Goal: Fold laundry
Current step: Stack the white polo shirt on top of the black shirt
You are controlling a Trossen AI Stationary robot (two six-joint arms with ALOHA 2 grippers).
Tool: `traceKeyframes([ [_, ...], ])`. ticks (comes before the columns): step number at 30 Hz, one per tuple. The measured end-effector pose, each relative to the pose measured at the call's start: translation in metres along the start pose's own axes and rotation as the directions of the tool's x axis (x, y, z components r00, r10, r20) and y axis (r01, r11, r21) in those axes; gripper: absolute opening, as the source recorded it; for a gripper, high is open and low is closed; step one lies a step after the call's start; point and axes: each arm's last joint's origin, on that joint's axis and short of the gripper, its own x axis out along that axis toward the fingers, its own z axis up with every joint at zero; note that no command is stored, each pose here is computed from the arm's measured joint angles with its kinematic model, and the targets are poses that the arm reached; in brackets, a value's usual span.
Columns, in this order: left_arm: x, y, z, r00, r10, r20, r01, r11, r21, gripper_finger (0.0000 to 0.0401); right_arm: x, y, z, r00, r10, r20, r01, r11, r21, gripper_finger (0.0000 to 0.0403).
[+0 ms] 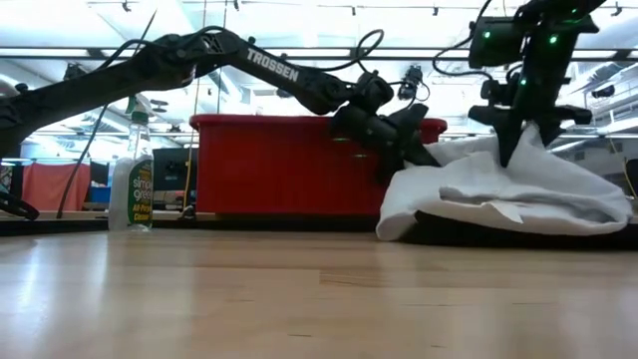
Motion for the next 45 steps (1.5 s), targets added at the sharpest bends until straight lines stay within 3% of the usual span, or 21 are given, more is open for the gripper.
traceKeyframes([
  [6,-0.005,0.012,-0.004,0.998,0.030,-0.048,-0.032,0.999,-0.036,0.0135,0.000,-0.007,0.000,0.998,-0.063,-0.002,0.063,0.994,0.088,0.0259],
  [14,-0.023,0.017,-0.004,0.989,0.026,-0.145,-0.038,0.996,-0.081,0.0196,-0.020,-0.022,0.001,0.992,-0.024,0.124,-0.002,0.979,0.204,0.0264],
  [22,-0.063,-0.007,0.033,0.999,-0.001,-0.053,0.004,0.998,0.055,0.0199,-0.034,-0.027,-0.003,0.984,0.105,0.143,-0.136,0.965,0.224,0.0238],
  [25,-0.069,-0.016,0.041,0.997,-0.075,-0.020,0.077,0.992,0.102,0.0199,-0.040,-0.020,-0.003,0.963,0.210,0.166,-0.241,0.951,0.192,0.0231],
  [29,-0.064,-0.033,0.044,0.967,-0.256,-0.002,0.251,0.946,0.207,0.0199,-0.048,-0.003,-0.002,0.904,0.391,0.174,-0.403,0.915,0.035,0.0223],
  [31,-0.057,-0.053,0.045,0.952,-0.307,0.002,0.290,0.903,0.318,0.0199,-0.046,0.002,-0.005,0.907,0.384,0.173,-0.390,0.921,0.006,0.0219],
  [33,-0.049,-0.069,0.040,0.945,-0.327,-0.020,0.313,0.880,0.357,0.0199,-0.036,0.005,-0.012,0.916,0.350,0.197,-0.360,0.933,0.017,0.0215],
  [38,0.002,-0.076,-0.006,0.977,-0.170,-0.130,0.210,0.880,0.427,0.0199,-0.012,0.016,-0.033,0.860,0.378,0.342,-0.423,0.904,0.066,0.0210],
  [42,0.010,-0.086,-0.010,0.993,-0.021,-0.113,0.073,0.876,0.477,0.0199,0.013,0.015,-0.048,0.821,0.345,0.454,-0.389,0.921,0.003,0.0209],
  [45,0.016,-0.077,-0.024,0.980,0.048,-0.191,0.037,0.907,0.419,0.0199,0.038,0.009,-0.063,0.839,0.338,0.426,-0.363,0.931,-0.025,0.0209],
])
